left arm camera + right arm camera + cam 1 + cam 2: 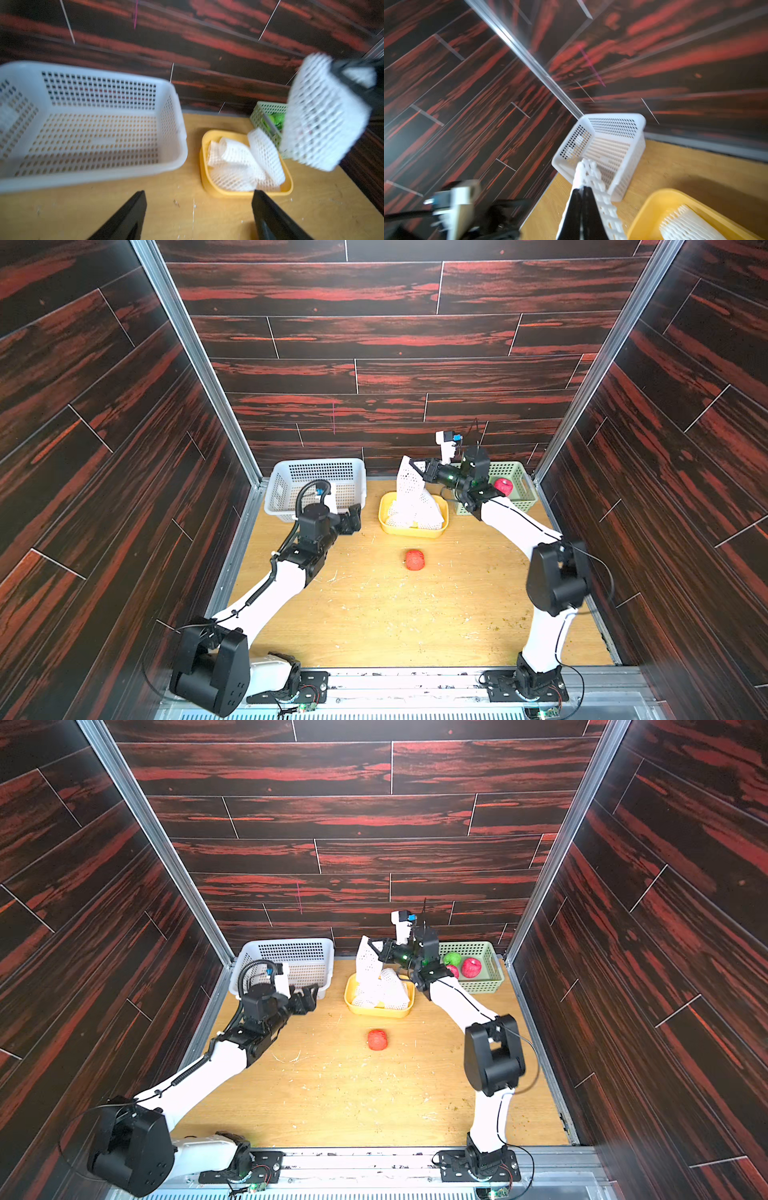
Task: Remove foam nets from apples
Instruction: Place the foam net into the storage box.
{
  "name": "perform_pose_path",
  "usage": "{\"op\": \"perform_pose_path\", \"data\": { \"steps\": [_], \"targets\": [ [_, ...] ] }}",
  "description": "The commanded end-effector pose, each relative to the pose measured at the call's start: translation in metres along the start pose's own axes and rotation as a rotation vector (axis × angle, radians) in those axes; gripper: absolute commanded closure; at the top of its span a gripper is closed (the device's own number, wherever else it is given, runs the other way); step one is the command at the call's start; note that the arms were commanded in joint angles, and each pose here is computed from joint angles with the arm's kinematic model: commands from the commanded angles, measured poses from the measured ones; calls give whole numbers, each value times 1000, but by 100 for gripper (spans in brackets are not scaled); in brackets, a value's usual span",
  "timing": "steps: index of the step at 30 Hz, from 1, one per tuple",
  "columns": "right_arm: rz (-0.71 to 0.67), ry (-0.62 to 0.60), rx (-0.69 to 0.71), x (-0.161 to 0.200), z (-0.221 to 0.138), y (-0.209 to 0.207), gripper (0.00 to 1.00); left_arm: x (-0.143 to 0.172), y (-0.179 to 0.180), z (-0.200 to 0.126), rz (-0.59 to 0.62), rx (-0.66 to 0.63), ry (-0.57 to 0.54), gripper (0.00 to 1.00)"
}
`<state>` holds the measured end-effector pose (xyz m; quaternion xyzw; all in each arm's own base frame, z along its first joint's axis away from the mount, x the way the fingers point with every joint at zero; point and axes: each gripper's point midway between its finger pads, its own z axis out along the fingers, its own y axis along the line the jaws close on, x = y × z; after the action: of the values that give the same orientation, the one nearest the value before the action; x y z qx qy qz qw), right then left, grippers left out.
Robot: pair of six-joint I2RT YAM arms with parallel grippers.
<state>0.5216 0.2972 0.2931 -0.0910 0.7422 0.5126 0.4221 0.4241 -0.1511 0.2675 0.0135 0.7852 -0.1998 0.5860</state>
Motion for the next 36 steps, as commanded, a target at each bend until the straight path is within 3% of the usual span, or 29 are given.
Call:
{"op": "perform_pose_path", "data": {
  "steps": [1,5,12,18,30,36],
  "targets": [
    [216,153,74,39,10,-55,100,-17,-28,25,53,88,-20,19],
    [286,196,103,46,14,-95,100,-15,-63,63,128,160,29,20],
    [192,239,264,77,19,-152,100,8,-81,131,127,204,137,24],
    [121,266,362,91,21,-185,100,35,-91,168,159,203,218,28],
    [49,229,354,95,16,-186,91,94,-93,215,227,194,349,33],
    [39,218,344,90,14,-178,85,123,-86,230,253,171,409,42]
  ]
}}
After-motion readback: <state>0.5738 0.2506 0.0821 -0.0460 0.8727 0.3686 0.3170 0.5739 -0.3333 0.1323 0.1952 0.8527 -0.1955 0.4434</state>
